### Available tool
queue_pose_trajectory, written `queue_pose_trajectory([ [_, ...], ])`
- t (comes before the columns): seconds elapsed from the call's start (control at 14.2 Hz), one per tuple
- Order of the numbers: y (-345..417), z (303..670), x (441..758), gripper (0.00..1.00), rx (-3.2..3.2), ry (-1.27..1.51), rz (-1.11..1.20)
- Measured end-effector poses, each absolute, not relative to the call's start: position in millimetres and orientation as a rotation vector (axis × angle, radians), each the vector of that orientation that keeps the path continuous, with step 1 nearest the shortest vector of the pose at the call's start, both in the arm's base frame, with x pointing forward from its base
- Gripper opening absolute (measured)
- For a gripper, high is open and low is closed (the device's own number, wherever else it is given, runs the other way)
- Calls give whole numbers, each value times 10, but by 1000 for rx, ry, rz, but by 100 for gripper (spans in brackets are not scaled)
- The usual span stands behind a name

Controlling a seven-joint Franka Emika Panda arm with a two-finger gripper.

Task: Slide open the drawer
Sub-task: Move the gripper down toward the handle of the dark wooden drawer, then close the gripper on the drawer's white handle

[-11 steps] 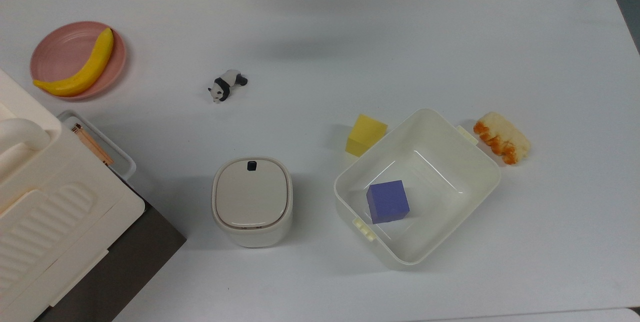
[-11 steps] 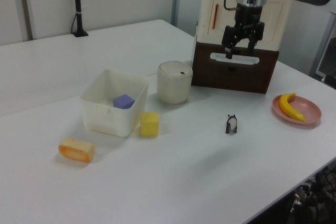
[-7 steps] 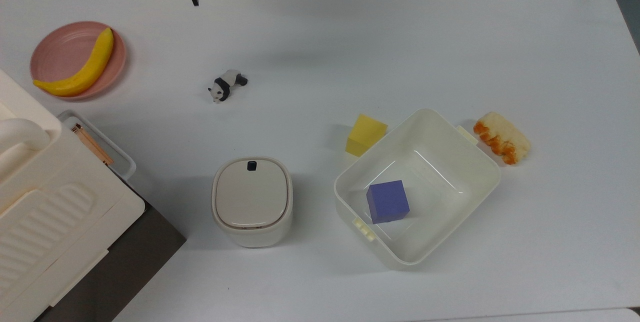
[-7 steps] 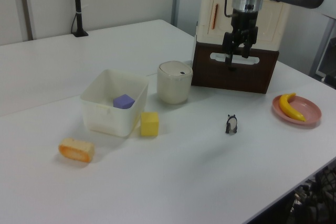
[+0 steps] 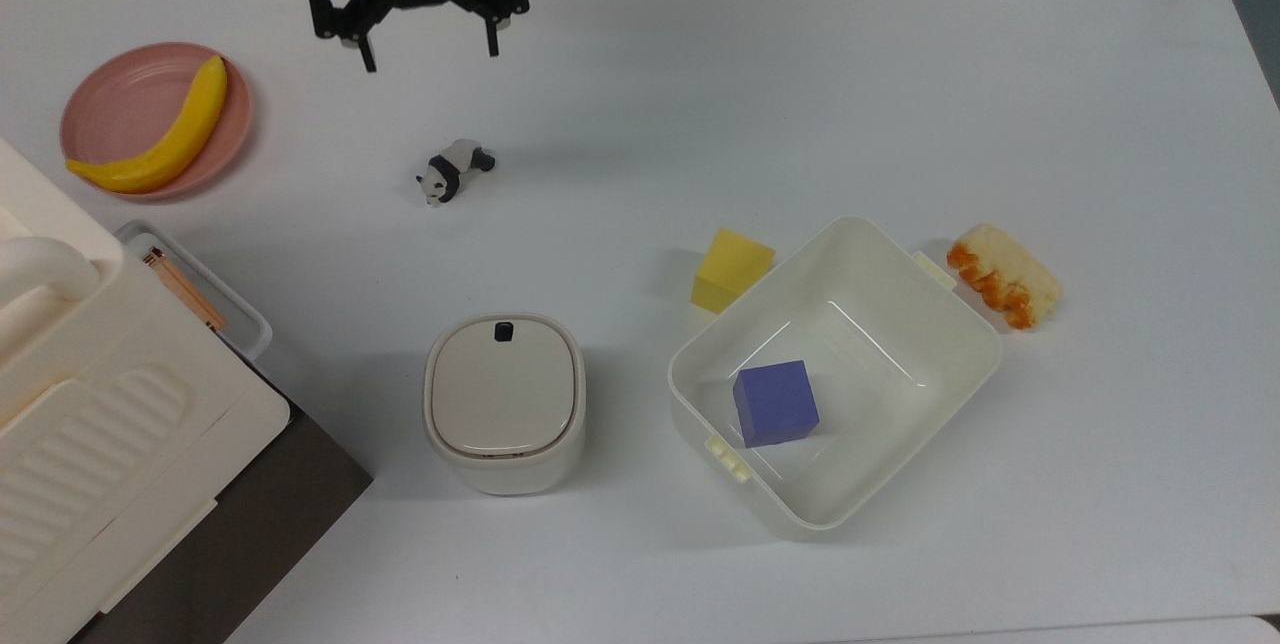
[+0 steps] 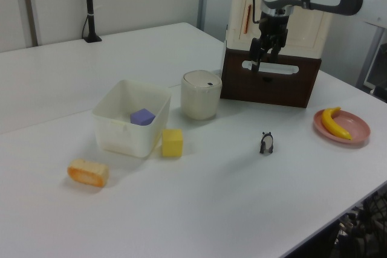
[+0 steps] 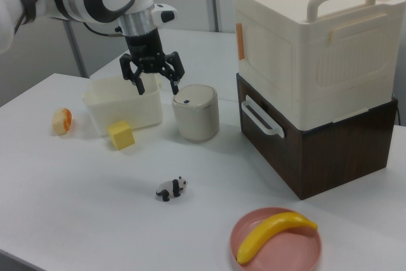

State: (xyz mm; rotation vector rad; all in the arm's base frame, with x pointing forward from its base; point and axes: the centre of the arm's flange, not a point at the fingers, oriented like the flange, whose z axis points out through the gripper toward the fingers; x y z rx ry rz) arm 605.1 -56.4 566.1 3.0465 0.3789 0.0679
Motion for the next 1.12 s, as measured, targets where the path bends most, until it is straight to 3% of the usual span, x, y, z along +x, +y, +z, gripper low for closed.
queue_pose_trajectory([
  [0.35, -844, 5204, 6480, 100, 2871, 683, 193],
  [0.7, -1348, 4677, 6796, 99, 2699, 739, 272],
  [1.05, -1589, 4524, 6825, 89, 2534, 962, 188],
  [1.12, -1589, 4512, 6827, 80, 2525, 985, 181],
])
